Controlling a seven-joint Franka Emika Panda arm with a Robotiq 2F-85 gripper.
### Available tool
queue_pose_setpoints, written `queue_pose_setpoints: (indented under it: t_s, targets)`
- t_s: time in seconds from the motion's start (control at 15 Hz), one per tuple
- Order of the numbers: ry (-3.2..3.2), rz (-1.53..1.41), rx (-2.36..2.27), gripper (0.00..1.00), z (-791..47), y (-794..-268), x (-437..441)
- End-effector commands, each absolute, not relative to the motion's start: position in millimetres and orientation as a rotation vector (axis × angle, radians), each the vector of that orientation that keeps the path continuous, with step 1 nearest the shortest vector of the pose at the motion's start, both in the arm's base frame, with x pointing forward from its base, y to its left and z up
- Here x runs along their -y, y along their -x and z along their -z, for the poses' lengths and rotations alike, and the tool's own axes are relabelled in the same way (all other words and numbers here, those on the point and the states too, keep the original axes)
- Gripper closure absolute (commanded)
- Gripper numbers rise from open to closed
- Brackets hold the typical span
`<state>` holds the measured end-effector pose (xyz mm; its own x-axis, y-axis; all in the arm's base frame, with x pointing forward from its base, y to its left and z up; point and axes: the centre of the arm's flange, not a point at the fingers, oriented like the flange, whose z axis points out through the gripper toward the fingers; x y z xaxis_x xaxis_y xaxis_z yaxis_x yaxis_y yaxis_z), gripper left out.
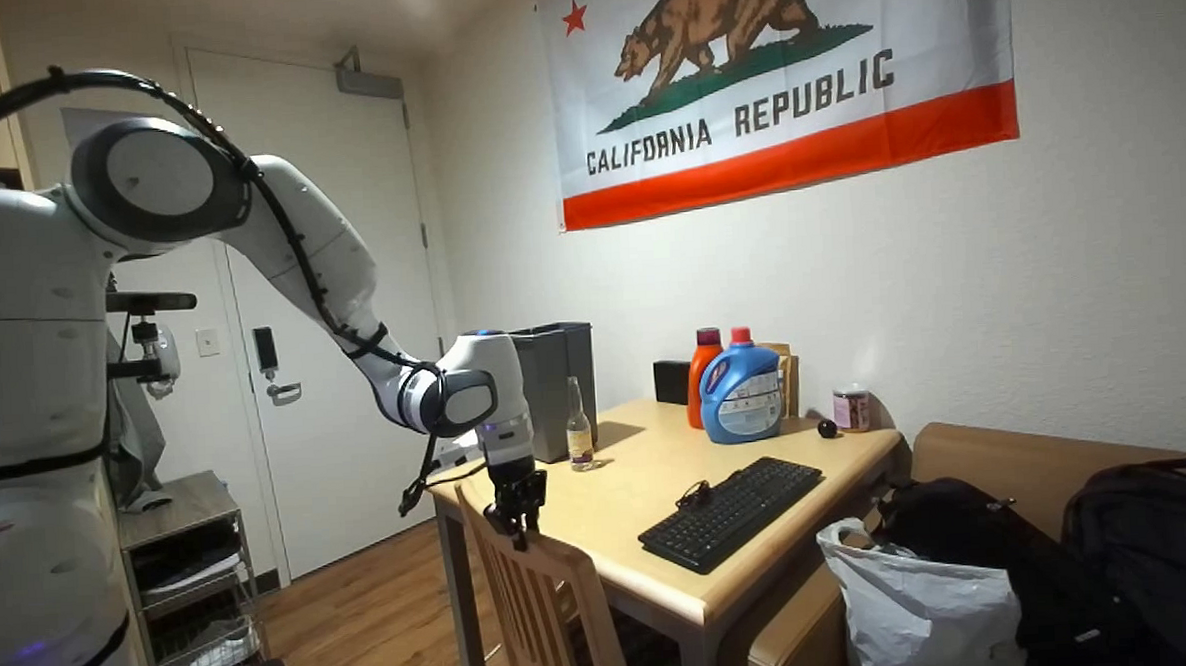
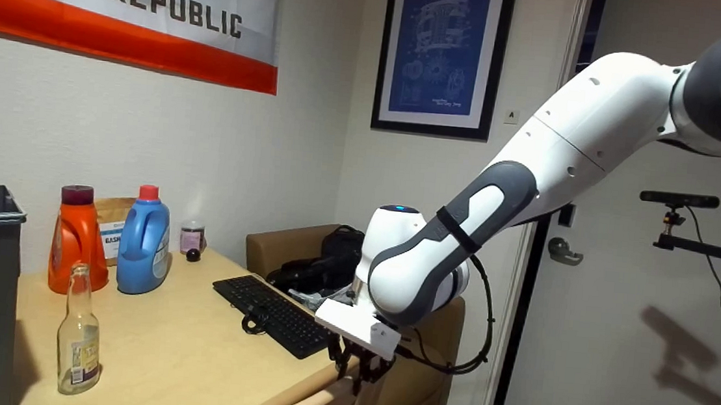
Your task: Pull the chair out
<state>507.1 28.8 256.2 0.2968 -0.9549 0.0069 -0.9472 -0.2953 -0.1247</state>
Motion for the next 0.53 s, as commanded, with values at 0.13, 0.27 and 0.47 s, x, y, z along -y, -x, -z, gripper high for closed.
queue_pose_setpoints:
  t_s: [0.13, 0.27, 0.47]
  targets:
    - [2.471, 0.059, -1.764, 0.89, -263, -448, -39]
    - [2.468, 0.056, -1.766, 0.89, -266, -442, -41]
    - [2.47, 0.044, -1.769, 0.89, -268, -433, -44]
